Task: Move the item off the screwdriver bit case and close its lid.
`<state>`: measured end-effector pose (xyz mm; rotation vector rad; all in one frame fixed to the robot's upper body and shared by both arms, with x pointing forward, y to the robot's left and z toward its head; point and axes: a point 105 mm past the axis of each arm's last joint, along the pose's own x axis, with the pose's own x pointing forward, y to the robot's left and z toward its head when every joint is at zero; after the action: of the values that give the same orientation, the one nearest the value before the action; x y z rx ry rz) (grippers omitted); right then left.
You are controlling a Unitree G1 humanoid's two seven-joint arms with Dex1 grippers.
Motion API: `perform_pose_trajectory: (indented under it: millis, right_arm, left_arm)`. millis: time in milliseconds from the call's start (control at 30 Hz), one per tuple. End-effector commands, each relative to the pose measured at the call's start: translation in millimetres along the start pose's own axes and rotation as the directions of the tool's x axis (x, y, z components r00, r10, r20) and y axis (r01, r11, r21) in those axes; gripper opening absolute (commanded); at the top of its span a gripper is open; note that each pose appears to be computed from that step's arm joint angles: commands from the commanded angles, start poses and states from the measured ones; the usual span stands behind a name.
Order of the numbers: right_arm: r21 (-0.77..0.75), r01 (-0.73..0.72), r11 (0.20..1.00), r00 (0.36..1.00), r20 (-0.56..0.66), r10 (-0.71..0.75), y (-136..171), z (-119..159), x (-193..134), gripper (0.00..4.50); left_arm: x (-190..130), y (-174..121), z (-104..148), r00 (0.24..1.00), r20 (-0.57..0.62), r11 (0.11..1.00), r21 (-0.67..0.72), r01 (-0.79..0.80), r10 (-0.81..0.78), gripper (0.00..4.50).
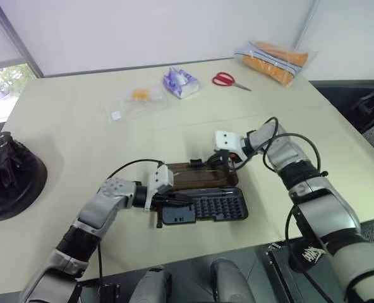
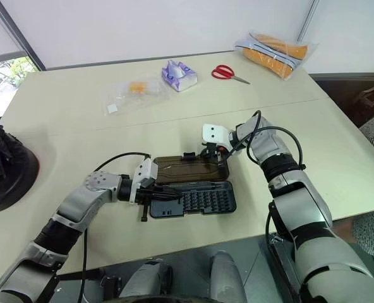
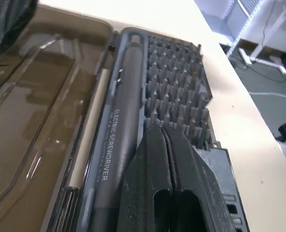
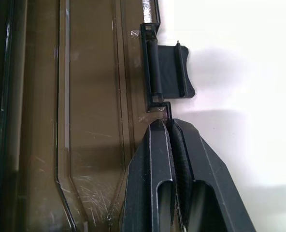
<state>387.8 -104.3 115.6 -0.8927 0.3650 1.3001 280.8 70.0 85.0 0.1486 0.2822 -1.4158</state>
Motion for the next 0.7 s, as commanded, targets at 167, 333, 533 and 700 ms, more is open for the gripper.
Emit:
perform_pose_trajectory:
  millis: [167,333,533,700]
  right_arm:
    - [-0.157,0.054,0.986,0.998,0.017,-0.052,12.9,18.0,-2.0,0.07]
    - [-0.260,0.184,0.948,0.983,0.057,-0.175,9.6,35.6,-11.2,0.07]
    - [-0.417,0.332,0.846,0.942,0.102,-0.319,-1.7,54.4,-21.9,0.07]
    - [-0.469,0.410,0.782,0.910,0.152,-0.386,-7.8,66.1,-29.1,0.07]
  left_arm:
    - [-27.2,22.5,26.7,0.977,0.115,0.982,-0.088,-0.169,0.178,0.00]
    - [-48.8,40.6,54.8,0.925,0.228,0.949,-0.162,-0.271,0.304,0.00]
    - [-72.3,64.3,67.8,0.856,0.276,0.896,-0.223,-0.385,0.436,0.00]
    - [-89.8,88.1,60.7,0.798,0.261,0.836,-0.259,-0.485,0.543,0.00]
